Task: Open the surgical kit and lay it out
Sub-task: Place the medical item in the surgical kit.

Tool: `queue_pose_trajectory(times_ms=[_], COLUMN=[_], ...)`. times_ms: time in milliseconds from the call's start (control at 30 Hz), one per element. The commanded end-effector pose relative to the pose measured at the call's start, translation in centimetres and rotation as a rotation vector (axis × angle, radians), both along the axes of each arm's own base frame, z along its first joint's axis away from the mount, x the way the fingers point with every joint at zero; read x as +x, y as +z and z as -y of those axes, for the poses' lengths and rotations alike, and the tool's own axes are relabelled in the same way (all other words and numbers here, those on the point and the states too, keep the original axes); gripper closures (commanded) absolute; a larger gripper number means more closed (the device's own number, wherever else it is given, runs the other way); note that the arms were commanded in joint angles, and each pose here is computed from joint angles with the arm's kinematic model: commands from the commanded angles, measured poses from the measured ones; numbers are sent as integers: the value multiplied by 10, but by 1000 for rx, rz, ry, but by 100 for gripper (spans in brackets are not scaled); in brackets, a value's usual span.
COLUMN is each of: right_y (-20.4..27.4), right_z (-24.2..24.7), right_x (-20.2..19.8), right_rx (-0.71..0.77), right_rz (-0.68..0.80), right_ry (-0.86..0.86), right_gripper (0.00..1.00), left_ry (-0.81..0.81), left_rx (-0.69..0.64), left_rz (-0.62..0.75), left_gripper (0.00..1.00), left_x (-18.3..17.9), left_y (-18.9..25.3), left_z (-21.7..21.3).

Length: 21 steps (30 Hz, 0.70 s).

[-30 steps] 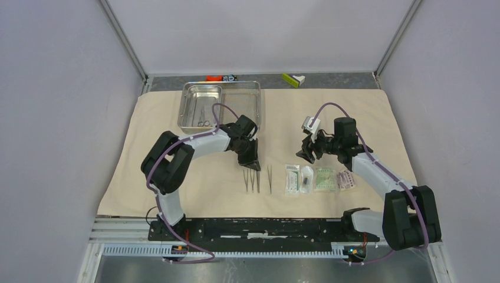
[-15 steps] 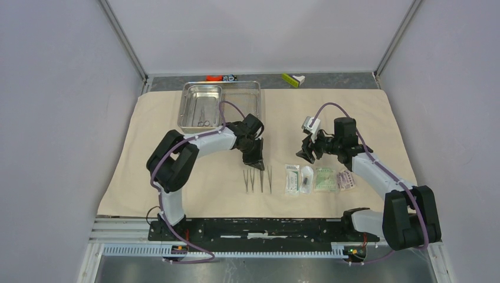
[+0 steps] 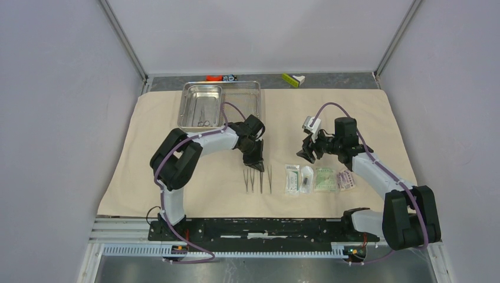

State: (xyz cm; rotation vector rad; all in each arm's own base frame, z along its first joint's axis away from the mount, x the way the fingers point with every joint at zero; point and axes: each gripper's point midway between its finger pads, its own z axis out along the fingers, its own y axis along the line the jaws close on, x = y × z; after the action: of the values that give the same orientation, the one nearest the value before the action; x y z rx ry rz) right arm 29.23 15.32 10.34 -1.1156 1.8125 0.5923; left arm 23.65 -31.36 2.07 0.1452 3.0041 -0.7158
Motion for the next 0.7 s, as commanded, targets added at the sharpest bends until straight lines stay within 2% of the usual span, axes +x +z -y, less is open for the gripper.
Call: queue_pose_trajectory(times_ms=[0,667], right_y=[0,1], right_z=[0,1], right_x=[1,2], right_rx=[2,4], right_rz=[7,8], right_ry=[12,9], right_gripper=[33,34], left_ry=[41,34], left_rx=[-6,-10], left_rz=[-4,4], left_gripper=[93,86], left_x=[7,9], left_y=[5,7], left_z=[8,9])
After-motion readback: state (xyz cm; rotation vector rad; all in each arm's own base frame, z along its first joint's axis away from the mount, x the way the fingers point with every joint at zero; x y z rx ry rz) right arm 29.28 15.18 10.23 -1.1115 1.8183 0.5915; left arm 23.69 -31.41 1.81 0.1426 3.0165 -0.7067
